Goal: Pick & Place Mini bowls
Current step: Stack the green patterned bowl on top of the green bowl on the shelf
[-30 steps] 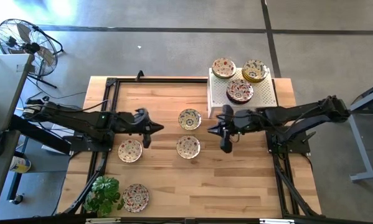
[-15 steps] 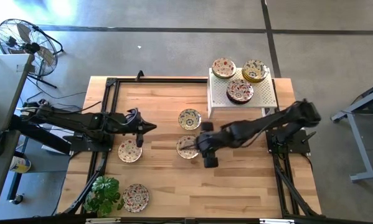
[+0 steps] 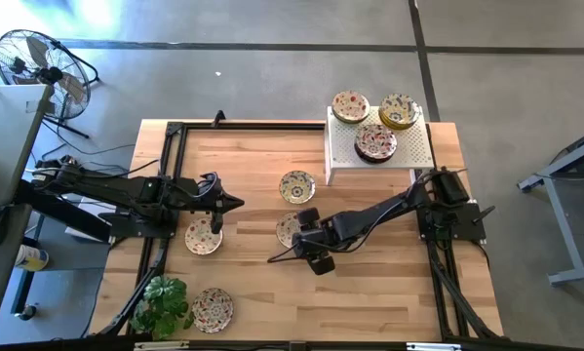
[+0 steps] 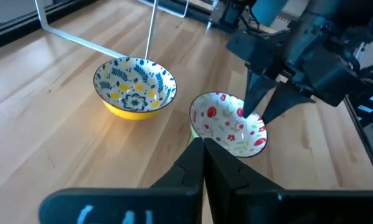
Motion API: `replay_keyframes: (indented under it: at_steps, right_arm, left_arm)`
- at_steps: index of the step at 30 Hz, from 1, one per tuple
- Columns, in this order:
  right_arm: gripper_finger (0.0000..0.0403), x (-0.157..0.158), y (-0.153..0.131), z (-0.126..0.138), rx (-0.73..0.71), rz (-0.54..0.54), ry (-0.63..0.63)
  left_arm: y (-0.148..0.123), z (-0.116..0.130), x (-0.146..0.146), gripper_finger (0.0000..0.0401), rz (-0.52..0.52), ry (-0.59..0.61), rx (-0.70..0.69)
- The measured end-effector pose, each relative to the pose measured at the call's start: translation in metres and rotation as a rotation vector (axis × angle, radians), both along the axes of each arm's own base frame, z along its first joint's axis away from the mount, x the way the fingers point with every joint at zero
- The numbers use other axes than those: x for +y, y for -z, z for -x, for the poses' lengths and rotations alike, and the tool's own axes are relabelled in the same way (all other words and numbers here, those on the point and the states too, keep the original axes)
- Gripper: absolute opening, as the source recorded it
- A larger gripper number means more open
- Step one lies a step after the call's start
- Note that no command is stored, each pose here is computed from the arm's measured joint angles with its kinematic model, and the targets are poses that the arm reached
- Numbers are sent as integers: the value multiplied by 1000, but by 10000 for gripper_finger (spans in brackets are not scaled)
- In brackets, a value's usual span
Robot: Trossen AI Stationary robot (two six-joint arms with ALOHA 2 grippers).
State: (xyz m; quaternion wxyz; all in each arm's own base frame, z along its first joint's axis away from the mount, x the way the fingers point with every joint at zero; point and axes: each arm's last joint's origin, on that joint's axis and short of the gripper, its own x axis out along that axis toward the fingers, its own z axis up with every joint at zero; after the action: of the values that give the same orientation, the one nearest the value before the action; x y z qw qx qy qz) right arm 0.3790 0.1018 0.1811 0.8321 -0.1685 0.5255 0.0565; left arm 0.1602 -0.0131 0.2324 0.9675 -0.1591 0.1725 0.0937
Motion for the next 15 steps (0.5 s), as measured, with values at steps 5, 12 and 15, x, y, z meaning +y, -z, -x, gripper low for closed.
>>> replay_keyframes:
  at_steps: [5,12,15]
  right_arm:
    - [143,2,19,-3,54,-4,-29]
    - [85,2,32,-8,51,30,-14]
    - [41,3,32,-11,24,28,-12]
  left_arm:
    - [2,1,0,0,0,9,28]
    - [3,1,-1,0,9,33,32]
    - [5,2,-1,0,13,50,58]
